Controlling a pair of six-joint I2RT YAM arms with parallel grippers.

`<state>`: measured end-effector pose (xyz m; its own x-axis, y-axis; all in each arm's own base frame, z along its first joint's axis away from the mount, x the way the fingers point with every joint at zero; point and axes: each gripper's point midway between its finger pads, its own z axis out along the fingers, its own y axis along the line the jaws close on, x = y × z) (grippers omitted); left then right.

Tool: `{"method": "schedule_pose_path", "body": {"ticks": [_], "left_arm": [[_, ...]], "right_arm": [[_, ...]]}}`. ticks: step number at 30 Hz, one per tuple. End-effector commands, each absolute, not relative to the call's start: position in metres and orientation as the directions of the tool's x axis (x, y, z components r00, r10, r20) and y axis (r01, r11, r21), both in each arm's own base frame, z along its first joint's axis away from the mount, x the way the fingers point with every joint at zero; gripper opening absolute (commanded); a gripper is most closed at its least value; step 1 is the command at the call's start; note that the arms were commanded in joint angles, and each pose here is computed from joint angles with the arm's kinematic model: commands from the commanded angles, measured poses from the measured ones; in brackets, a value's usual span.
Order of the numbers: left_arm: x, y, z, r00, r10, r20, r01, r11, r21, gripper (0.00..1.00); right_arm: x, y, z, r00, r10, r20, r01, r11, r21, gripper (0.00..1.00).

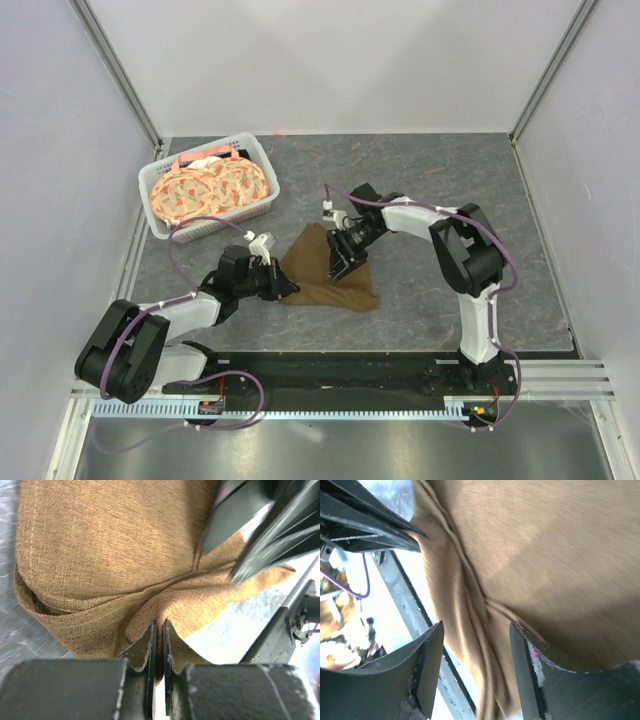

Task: Fold the napkin, place the utensils inside, and roll it up
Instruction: Roll the napkin with the utensil

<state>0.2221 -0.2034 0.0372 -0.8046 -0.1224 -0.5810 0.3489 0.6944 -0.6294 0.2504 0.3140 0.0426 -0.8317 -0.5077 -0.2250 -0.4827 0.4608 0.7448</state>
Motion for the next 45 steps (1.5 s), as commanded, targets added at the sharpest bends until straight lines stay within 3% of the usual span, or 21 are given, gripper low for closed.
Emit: {"method": "schedule_pose_path", "body": {"ticks": [1, 10, 25, 31, 34, 35, 36, 45], "left_arm": [[0.231, -0.196, 0.037, -0.795, -0.13, -0.593, 0.32, 0.74, -0.592, 0.02], [0.23, -0.193, 0.04, -0.797, -0.151, -0.585, 0.294, 0.749, -0.594, 0.02], [0.233, -0.193, 0.043, -0.798, -0.157, -0.582, 0.285, 0.753, -0.594, 0.02], [0.234, -0.194, 0.046, -0.796, -0.166, -0.582, 0.282, 0.748, -0.6, 0.02], [0.235, -0.193, 0.046, -0.797, -0.172, -0.58, 0.274, 0.752, -0.6, 0.02], [0.235, -0.193, 0.046, -0.797, -0.174, -0.578, 0.27, 0.753, -0.599, 0.02], [0.236, -0.192, 0.046, -0.796, -0.182, -0.577, 0.26, 0.759, -0.598, 0.02], [0.24, -0.172, 0.047, -0.785, -0.253, -0.565, 0.15, 0.808, -0.57, 0.02]], "right_arm": [[0.281, 0.286, 0.071, -0.841, -0.41, -0.353, -0.533, 0.513, 0.674, 0.64], [0.308, 0.221, 0.052, -0.888, -0.262, -0.377, -0.442, 0.709, 0.55, 0.67], [0.305, 0.241, 0.026, -0.913, -0.18, -0.365, -0.391, 0.638, 0.663, 0.57], [0.297, 0.255, 0.018, -0.923, -0.178, -0.341, -0.375, 0.614, 0.694, 0.4], [0.295, 0.258, 0.013, -0.94, -0.15, -0.307, -0.332, 0.618, 0.713, 0.2], [0.295, 0.257, 0.011, -0.943, -0.144, -0.3, -0.322, 0.625, 0.712, 0.06], [0.298, 0.255, 0.008, -0.948, -0.126, -0.292, -0.302, 0.646, 0.701, 0.0], [0.296, 0.225, -0.007, -0.969, -0.031, -0.247, -0.184, 0.757, 0.627, 0.0]]}}
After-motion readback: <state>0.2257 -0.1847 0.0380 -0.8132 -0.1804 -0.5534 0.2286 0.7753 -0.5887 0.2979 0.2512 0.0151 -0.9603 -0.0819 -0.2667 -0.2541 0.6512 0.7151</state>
